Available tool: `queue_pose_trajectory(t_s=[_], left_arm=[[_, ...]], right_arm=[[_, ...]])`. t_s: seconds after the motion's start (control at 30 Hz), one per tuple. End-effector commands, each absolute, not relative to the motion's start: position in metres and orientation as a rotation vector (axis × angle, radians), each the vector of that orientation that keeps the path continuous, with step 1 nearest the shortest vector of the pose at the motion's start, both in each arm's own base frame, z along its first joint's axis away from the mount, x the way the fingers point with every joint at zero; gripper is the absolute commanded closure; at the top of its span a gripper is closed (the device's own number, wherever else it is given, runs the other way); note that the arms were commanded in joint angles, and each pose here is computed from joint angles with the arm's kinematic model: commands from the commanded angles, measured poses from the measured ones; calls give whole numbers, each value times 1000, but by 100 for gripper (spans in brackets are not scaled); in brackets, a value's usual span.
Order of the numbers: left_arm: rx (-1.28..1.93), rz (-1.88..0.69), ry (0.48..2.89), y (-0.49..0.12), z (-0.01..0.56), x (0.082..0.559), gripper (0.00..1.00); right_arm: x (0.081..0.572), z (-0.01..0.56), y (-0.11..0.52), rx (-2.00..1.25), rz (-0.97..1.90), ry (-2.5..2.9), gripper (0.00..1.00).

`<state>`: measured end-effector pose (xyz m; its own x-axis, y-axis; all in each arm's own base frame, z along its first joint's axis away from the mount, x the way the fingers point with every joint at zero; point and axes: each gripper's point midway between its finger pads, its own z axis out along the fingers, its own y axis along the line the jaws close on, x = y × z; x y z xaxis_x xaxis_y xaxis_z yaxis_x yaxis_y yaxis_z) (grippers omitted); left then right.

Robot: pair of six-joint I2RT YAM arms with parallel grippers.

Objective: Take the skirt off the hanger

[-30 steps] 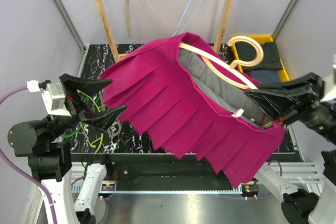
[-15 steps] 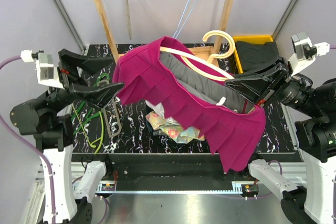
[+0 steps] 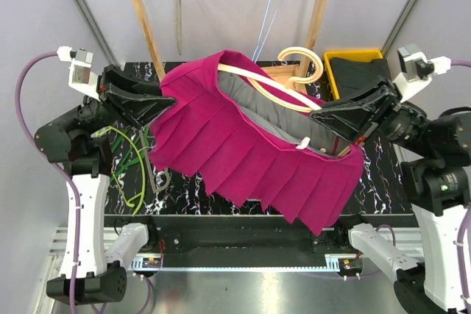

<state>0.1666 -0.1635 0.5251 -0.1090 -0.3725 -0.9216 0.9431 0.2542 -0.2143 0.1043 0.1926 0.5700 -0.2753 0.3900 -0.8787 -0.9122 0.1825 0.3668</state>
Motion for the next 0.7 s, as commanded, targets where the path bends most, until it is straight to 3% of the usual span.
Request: queue_pose_trajectory(t_s=[0.0, 0.03, 0.13, 0.2, 0.23, 0.33, 0.43, 0.53, 0.6, 0.67], left_arm=[[715, -1265, 1141, -166, 533, 150, 57], [716, -1264, 1139, -166, 534, 149, 57], [727, -1262, 1136, -167, 533, 148, 86], [717, -1263, 1144, -168, 532, 150, 99], [707, -1268, 1153, -168, 531, 152, 100], [659, -1274, 1184, -167, 531, 159, 90], [653, -1274, 1176, -168, 533, 159, 66], [646, -1268, 1180, -169, 535, 160, 55], [645, -1273, 1185, -171, 535, 161, 56], [654, -1281, 1182, -173, 537, 161, 68]], right_arm=[[103, 583, 192, -574, 1423, 1149, 100], [106, 579, 192, -571, 1425, 1156, 100], [114, 569, 194, -556, 1419, 1175, 100], [120, 564, 195, -548, 1417, 1189, 100], [122, 563, 196, -550, 1414, 1189, 100], [131, 555, 198, -542, 1415, 1206, 100], [143, 538, 201, -532, 1411, 1247, 100], [151, 521, 203, -532, 1395, 1288, 100], [155, 514, 204, -543, 1365, 1303, 100], [158, 506, 205, -540, 1359, 1326, 100]])
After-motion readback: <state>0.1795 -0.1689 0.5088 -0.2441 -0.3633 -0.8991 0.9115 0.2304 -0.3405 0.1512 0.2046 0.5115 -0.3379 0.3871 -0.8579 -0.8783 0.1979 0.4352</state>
